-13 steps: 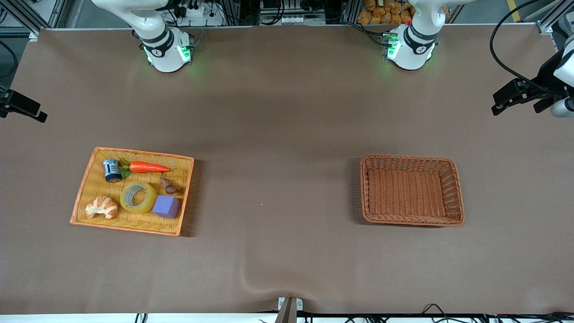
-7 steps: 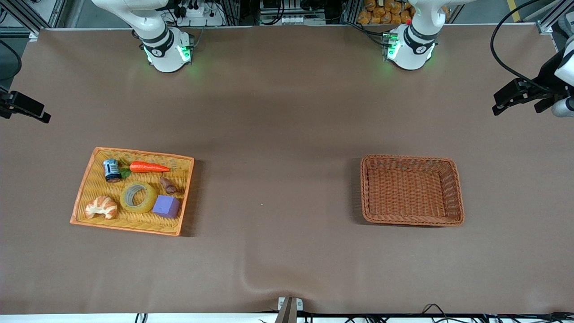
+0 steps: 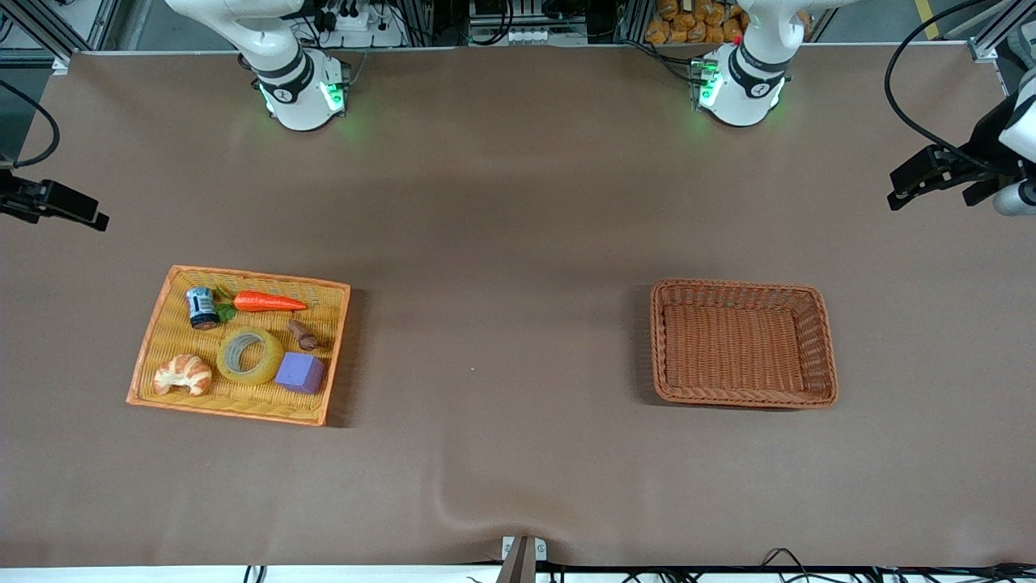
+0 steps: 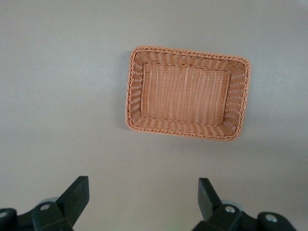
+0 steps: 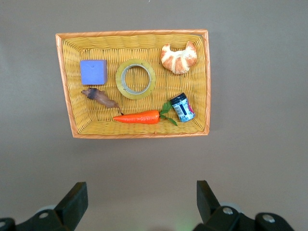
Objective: Transfer tape with both arms
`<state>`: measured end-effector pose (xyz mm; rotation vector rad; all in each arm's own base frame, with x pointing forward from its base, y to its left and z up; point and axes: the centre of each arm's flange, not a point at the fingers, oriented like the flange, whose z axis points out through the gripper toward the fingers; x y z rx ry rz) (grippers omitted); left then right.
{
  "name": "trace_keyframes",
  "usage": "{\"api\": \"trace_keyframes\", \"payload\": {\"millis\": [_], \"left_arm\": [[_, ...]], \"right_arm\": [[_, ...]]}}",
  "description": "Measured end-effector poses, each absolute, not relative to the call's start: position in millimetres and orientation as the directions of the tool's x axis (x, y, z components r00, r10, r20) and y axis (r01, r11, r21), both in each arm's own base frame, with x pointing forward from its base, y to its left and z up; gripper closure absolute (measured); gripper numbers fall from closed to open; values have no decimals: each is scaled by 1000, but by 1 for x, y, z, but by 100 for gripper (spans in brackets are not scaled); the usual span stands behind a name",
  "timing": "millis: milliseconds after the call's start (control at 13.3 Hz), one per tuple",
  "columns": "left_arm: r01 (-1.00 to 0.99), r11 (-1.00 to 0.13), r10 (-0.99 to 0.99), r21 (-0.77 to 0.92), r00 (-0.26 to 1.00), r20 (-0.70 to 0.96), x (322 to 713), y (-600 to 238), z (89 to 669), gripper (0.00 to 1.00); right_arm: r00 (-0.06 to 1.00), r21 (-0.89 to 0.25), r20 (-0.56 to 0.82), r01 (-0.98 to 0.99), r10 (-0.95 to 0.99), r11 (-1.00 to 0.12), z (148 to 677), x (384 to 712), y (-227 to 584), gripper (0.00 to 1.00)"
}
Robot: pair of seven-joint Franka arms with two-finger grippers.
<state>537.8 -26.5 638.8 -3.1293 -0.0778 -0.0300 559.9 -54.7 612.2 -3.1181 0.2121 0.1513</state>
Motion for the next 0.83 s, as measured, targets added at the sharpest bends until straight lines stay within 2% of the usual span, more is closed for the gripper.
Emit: {"api": "trace_keyframes", "payload": {"millis": [451, 826], "left_arm": [[50, -999, 50, -10, 999, 15, 539, -26, 636, 0], [53, -999, 53, -10, 999, 9, 541, -24, 633, 0]], "right_arm": [[984, -6, -128, -128, -126, -992, 609, 557, -52, 0], [989, -6, -137, -66, -64, -998, 613, 556, -16, 0]]}}
